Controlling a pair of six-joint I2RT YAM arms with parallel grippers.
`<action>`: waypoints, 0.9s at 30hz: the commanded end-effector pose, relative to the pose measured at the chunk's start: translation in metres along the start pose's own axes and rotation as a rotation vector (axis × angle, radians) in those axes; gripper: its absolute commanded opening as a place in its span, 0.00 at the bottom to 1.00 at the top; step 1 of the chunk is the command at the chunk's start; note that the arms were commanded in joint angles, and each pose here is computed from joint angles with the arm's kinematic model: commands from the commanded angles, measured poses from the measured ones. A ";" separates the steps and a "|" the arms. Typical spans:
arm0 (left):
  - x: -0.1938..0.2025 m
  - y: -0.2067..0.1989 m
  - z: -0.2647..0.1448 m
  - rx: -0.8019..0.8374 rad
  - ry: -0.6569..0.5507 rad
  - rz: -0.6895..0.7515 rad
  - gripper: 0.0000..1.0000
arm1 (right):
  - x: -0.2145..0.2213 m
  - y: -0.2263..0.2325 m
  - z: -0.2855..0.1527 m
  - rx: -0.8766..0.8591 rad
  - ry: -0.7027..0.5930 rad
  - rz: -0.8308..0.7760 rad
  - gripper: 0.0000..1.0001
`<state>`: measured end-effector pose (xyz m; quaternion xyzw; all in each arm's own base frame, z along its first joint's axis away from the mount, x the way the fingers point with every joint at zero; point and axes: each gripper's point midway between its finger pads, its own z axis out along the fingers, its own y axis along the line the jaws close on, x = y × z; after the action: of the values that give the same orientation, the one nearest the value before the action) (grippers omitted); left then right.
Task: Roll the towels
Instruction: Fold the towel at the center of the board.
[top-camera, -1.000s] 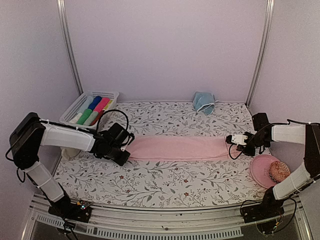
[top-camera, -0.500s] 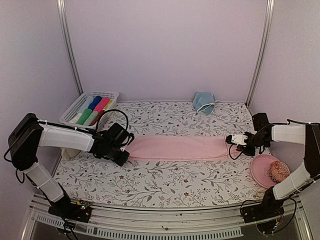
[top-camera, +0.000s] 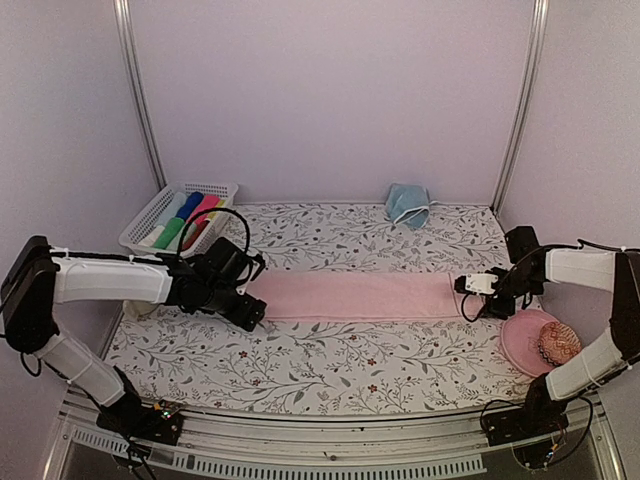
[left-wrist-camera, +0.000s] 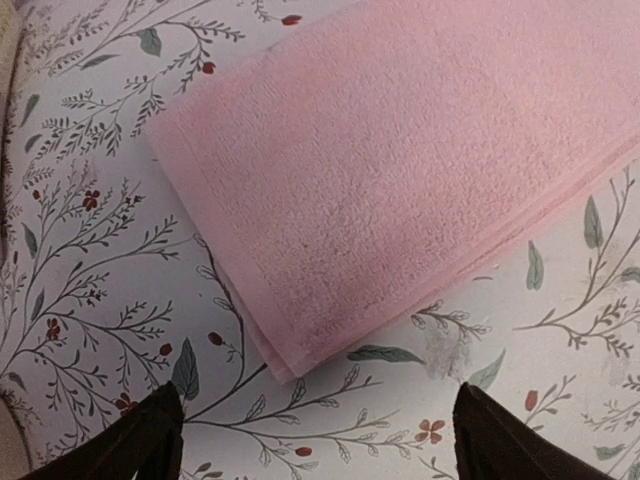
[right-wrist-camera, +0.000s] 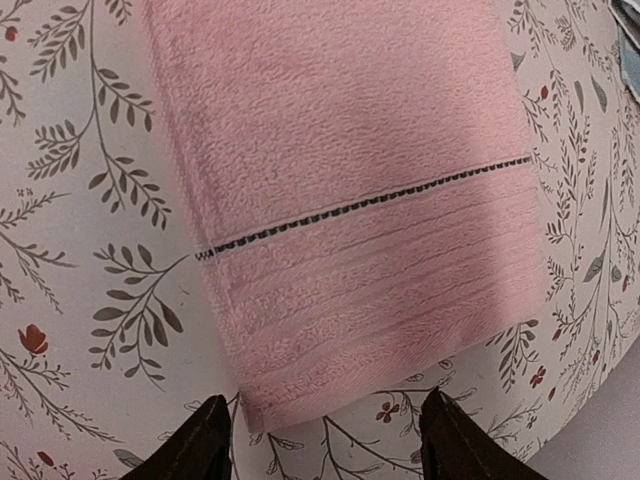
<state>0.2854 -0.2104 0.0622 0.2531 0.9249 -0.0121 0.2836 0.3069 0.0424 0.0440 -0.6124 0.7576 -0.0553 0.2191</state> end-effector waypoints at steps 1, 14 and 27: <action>-0.009 0.006 -0.012 -0.033 -0.053 -0.016 0.97 | -0.002 -0.008 -0.017 -0.017 0.015 0.037 0.68; -0.058 0.028 0.029 -0.163 -0.124 -0.041 0.90 | -0.028 -0.086 0.004 -0.084 -0.014 0.703 0.57; -0.065 0.036 0.053 -0.206 -0.091 -0.025 0.67 | -0.008 -0.095 0.037 -0.097 0.018 0.968 0.48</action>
<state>0.3660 -0.2205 0.0576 0.2133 0.9118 0.0464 0.3477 0.3988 0.0442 0.0521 -0.2460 0.9489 0.0809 0.1806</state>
